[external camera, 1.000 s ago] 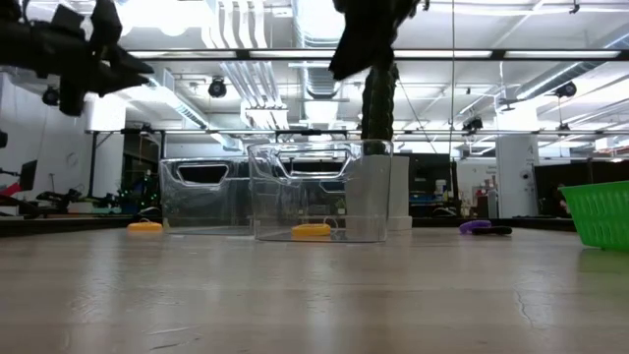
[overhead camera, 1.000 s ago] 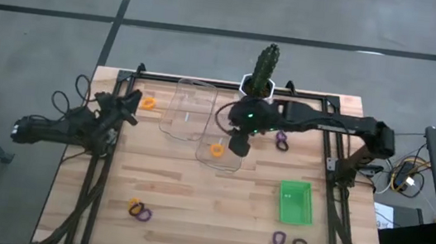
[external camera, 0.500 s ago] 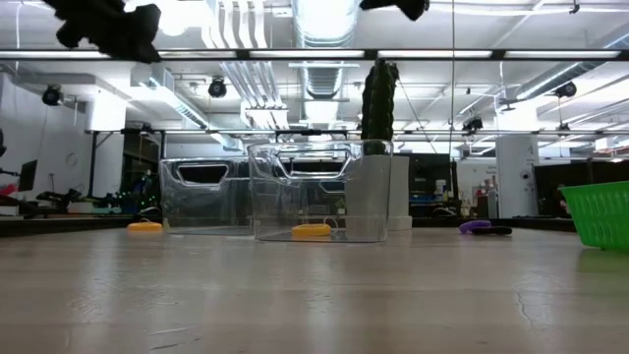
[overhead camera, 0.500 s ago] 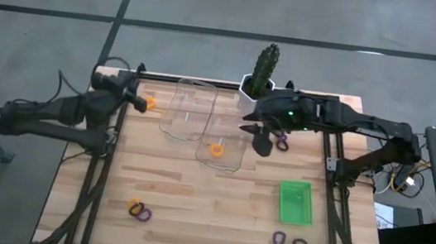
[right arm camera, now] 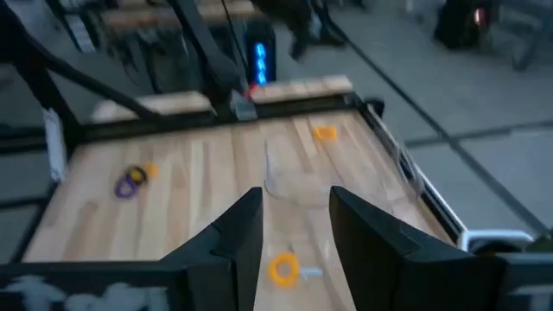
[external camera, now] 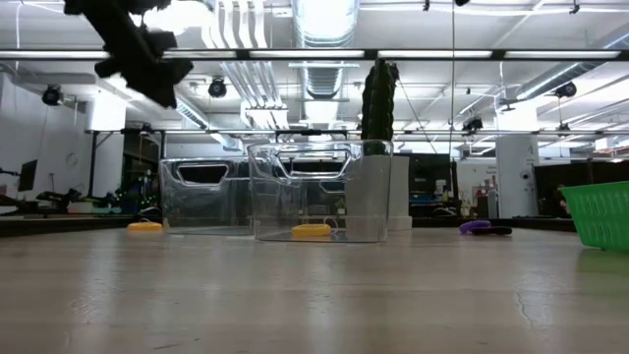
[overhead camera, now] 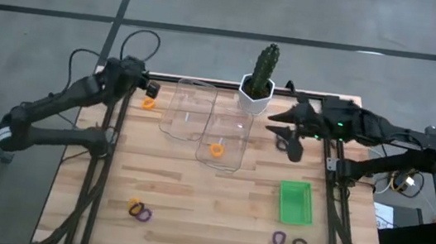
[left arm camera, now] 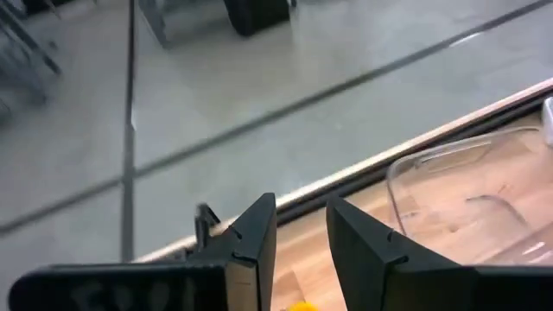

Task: Sort spring keychains
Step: Put the top yellow spring keychain into the right transparent bin

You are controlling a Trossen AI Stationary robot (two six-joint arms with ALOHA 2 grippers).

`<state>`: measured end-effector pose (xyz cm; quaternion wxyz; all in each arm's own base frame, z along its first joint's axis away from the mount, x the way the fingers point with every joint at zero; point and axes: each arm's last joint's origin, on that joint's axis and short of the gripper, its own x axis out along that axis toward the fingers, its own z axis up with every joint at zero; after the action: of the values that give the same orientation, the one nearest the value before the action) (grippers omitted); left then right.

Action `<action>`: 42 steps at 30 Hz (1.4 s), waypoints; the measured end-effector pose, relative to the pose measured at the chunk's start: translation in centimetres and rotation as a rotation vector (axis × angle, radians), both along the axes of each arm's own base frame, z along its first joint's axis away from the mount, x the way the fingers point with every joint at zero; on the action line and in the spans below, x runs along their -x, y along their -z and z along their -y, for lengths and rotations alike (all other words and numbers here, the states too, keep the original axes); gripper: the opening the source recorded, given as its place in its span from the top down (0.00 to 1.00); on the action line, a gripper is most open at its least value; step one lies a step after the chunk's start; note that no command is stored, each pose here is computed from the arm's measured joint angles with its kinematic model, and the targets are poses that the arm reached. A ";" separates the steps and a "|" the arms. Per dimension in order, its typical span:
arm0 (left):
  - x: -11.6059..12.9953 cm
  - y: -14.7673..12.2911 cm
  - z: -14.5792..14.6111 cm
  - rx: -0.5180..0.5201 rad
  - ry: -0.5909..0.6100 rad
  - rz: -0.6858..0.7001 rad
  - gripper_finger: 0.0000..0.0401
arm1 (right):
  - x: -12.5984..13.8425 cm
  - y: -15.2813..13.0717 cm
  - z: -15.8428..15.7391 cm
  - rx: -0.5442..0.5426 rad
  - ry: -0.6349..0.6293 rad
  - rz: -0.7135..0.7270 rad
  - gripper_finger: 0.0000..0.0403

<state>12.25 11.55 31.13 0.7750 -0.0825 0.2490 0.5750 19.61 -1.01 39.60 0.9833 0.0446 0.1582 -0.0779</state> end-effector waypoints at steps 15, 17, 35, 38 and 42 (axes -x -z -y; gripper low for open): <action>-1.0 6.1 -6.1 0.351 -0.070 -0.128 0.75 | 4.9 4.8 -0.3 -0.155 0.024 0.286 0.68; -1.3 7.1 -6.6 0.395 -0.072 -0.161 0.75 | 5.1 4.9 -0.3 -0.165 0.026 0.289 0.68; 0.1 9.6 -7.7 0.662 -0.158 -0.101 0.75 | 5.1 4.8 -0.3 -0.175 0.023 0.294 0.68; 0.1 10.2 -8.3 0.691 -0.192 -0.058 0.75 | 5.1 4.8 -0.3 -0.176 0.021 0.291 0.68; 0.2 11.2 -9.4 0.736 -0.230 -0.003 0.75 | 5.1 4.9 -0.4 -0.210 0.016 0.289 0.68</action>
<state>12.08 20.94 19.89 0.6235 -0.3816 0.4291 0.5306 14.47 -0.66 34.74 0.9851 0.1593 0.0219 -0.0617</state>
